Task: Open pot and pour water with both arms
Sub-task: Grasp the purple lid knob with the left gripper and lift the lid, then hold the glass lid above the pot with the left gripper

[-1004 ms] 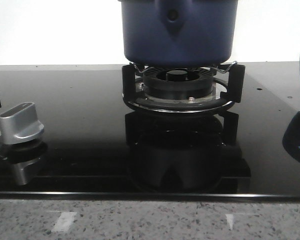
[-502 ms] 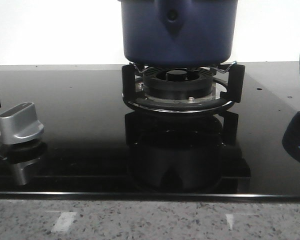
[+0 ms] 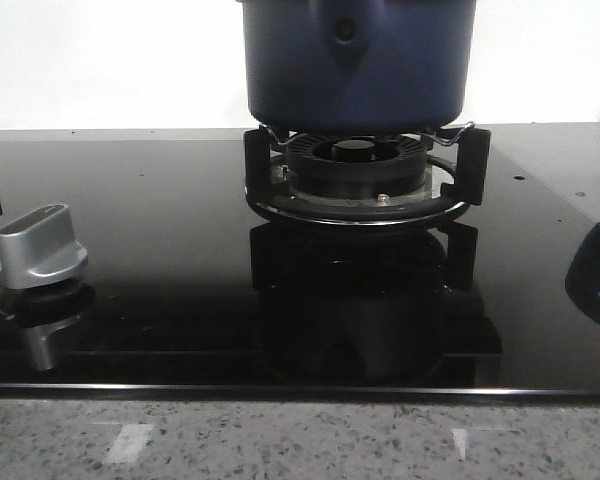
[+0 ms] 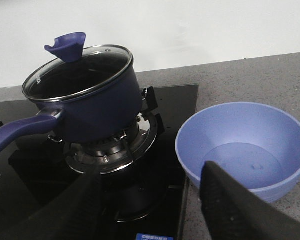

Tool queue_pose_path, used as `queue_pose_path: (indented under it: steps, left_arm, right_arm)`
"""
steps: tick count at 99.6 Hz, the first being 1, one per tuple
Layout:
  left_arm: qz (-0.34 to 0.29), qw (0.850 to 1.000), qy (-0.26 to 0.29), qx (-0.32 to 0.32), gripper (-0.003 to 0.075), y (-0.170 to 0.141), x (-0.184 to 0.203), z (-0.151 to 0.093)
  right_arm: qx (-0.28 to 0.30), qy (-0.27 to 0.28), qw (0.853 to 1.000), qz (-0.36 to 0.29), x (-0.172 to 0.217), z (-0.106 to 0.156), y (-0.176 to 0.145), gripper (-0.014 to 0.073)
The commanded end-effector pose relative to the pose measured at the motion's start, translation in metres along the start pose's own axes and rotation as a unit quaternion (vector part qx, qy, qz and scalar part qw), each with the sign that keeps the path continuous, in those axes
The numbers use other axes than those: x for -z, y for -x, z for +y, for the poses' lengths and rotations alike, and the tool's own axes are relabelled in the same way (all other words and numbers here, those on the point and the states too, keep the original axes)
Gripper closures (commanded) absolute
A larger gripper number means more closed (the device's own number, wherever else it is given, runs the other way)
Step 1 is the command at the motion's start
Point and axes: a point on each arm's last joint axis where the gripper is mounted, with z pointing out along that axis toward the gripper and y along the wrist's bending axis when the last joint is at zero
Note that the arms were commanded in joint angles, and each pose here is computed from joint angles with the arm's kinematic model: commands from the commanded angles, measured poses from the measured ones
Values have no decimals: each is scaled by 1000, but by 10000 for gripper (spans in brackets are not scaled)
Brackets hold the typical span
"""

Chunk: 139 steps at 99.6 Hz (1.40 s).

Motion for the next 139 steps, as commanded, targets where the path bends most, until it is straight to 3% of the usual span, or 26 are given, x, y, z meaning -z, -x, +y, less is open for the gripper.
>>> queue_pose_path:
  steps: [1, 16, 27, 36, 56, 96, 139]
  left_arm:
    - [-55, 998, -11, 8, 197, 24, -11, 7]
    - [-40, 999, -27, 2, 174, 25, -40, 22]
    - [-37, 994, -58, -89, 174, 25, -64, 17]
    - [-40, 989, -64, -127, 174, 24, -82, 16]
    - [-54, 996, -53, -46, 174, 17, -118, 36]
    - [-37, 997, -50, -51, 174, 1, -162, 62]
    - [-39, 998, -32, 25, 174, -21, -184, 78]
  right_arm:
    - [6, 2, 999, -35, 1, 1, 15, 202]
    - [7, 4, 999, -35, 1, 1, 15, 202]
    - [7, 6, 999, -34, 1, 1, 15, 202]
    - [7, 7, 999, -34, 1, 1, 15, 202]
    - [8, 15, 999, -30, 1, 2, 14, 202]
    - [10, 15, 999, -28, 1, 2, 14, 202]
    - [10, 18, 999, -28, 1, 2, 14, 202]
